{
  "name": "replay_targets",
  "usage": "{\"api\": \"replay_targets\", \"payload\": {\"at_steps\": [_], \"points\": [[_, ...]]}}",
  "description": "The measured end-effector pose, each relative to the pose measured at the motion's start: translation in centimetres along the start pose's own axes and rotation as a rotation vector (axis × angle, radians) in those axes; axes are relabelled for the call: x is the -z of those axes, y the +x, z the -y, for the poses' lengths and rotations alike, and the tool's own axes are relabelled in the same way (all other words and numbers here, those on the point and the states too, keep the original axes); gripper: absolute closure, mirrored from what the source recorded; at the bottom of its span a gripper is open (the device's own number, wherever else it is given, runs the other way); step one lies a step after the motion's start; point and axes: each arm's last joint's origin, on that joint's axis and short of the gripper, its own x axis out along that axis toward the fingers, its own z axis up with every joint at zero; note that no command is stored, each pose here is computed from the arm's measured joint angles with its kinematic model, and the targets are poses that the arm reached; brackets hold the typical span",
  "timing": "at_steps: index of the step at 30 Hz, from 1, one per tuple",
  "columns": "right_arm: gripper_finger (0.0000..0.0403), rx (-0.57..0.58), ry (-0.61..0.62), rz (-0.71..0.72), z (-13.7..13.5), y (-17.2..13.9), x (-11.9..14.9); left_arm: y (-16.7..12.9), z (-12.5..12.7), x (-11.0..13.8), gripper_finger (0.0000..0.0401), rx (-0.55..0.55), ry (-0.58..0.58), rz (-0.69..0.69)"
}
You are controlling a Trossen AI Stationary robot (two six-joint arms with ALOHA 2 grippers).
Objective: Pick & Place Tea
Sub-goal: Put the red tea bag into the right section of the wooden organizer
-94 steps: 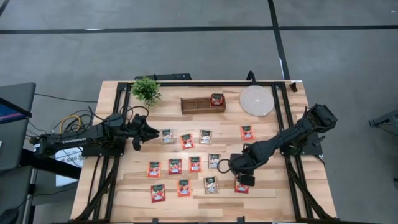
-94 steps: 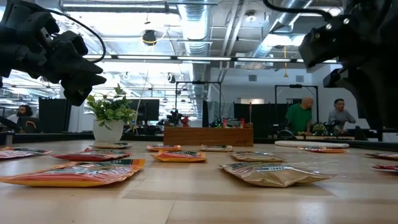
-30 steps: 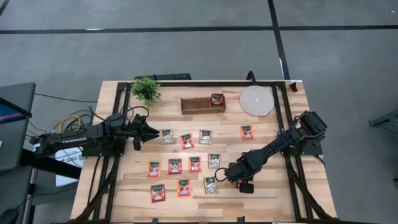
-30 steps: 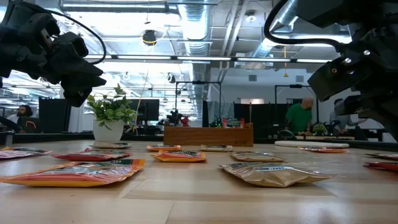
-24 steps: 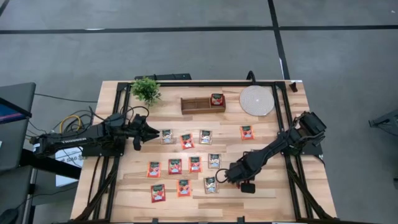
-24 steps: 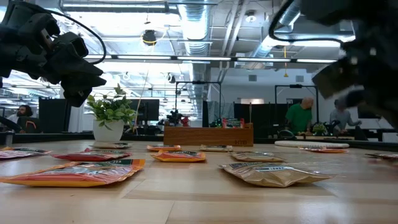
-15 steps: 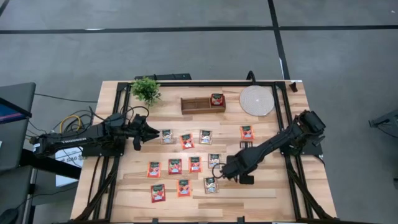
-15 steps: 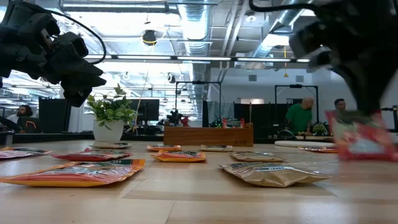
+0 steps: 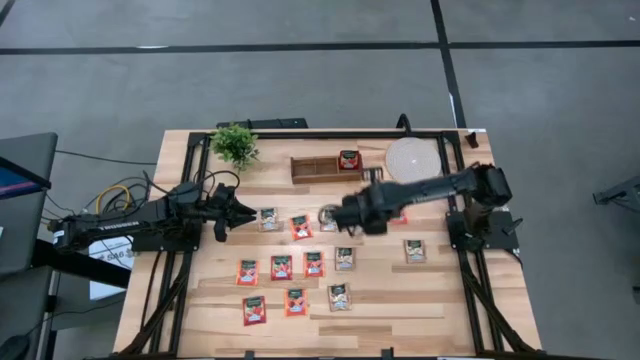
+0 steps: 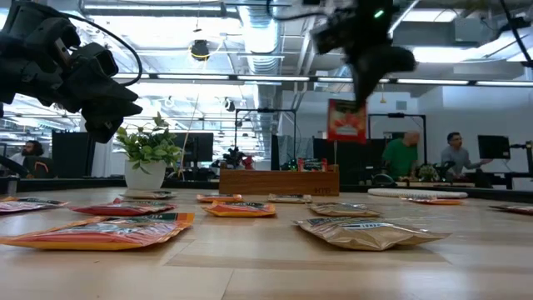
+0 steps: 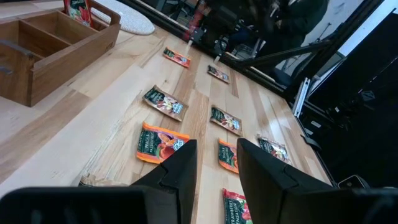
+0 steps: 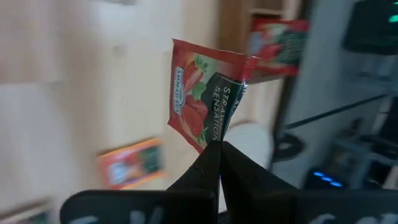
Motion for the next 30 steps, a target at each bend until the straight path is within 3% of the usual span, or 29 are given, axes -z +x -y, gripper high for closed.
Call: {"api": "replay_targets", "payload": {"at_steps": [7, 16, 30], "points": [[0.0403, 0.09, -0.06, -0.035, 4.8, 4.5, -3.0, 0.0, 0.0, 0.0, 0.0296, -0.01, 0.0, 0.001], [0.0403, 0.076, -0.096, -0.137, 8.3, 10.6, -5.1, 0.1, -0.1, 0.1, 0.0296, -0.019, -0.001, -0.013], [0.0403, -0.004, -0.06, -0.127, 10.3, 12.8, -4.9, 0.1, -0.2, 0.2, 0.0296, -0.02, 0.02, -0.017]]}}
